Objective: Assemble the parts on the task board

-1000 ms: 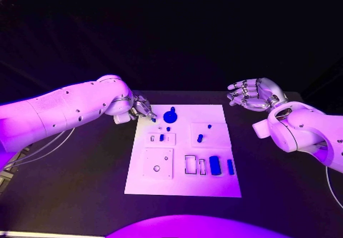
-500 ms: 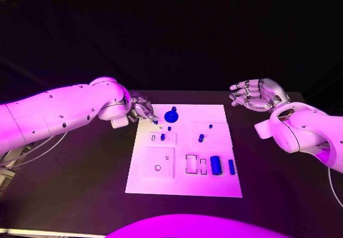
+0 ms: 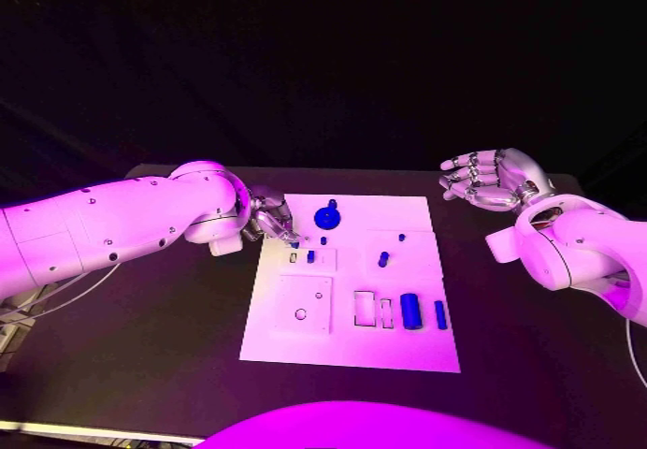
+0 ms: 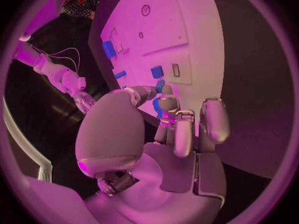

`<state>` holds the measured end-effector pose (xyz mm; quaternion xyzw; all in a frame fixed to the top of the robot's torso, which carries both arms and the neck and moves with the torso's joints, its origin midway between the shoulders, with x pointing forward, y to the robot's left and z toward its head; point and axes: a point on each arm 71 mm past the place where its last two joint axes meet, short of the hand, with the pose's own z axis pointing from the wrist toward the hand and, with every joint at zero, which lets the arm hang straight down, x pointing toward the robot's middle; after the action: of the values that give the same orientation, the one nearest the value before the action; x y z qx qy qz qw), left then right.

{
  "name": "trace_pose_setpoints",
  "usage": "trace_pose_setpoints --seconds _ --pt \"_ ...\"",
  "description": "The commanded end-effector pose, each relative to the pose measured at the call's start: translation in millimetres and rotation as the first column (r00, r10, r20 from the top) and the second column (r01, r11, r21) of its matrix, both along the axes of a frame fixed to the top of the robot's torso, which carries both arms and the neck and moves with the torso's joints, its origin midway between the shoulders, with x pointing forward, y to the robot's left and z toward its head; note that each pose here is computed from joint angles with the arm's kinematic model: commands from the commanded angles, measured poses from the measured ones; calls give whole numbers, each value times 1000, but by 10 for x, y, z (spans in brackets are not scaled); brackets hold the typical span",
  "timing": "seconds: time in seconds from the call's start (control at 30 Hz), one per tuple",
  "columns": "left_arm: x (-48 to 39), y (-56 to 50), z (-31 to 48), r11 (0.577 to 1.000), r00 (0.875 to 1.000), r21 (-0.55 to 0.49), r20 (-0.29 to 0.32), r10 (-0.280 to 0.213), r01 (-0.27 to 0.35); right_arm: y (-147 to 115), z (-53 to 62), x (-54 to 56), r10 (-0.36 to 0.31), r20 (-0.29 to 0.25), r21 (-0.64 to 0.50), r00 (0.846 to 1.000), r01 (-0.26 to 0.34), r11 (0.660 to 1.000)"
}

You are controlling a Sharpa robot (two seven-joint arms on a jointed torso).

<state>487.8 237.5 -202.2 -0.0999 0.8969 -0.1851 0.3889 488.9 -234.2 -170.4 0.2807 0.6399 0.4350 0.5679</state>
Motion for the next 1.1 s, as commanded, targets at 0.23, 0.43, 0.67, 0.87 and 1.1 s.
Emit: trace_pose_setpoints --seconds 0.23,0.43,0.67,0.87,1.1 --pt "-83 -3 -139 999 1000 39 1 -5 5 -10 -6 1 -2 0 -5 1000 2 1000" --pt "-115 -6 -219 999 1000 42 -14 -4 4 -16 -8 1 -3 0 -5 1000 3 1000" --pt "-106 11 -240 999 1000 49 -14 3 -3 -19 -10 0 -3 -1 -5 1000 3 1000" --pt "-101 23 -246 999 1000 53 -16 7 -6 -23 -11 0 -4 -1 -5 1000 4 1000" --pt "-99 22 -246 999 1000 53 -14 8 -7 -21 -12 0 -3 -2 -5 1000 3 1000"
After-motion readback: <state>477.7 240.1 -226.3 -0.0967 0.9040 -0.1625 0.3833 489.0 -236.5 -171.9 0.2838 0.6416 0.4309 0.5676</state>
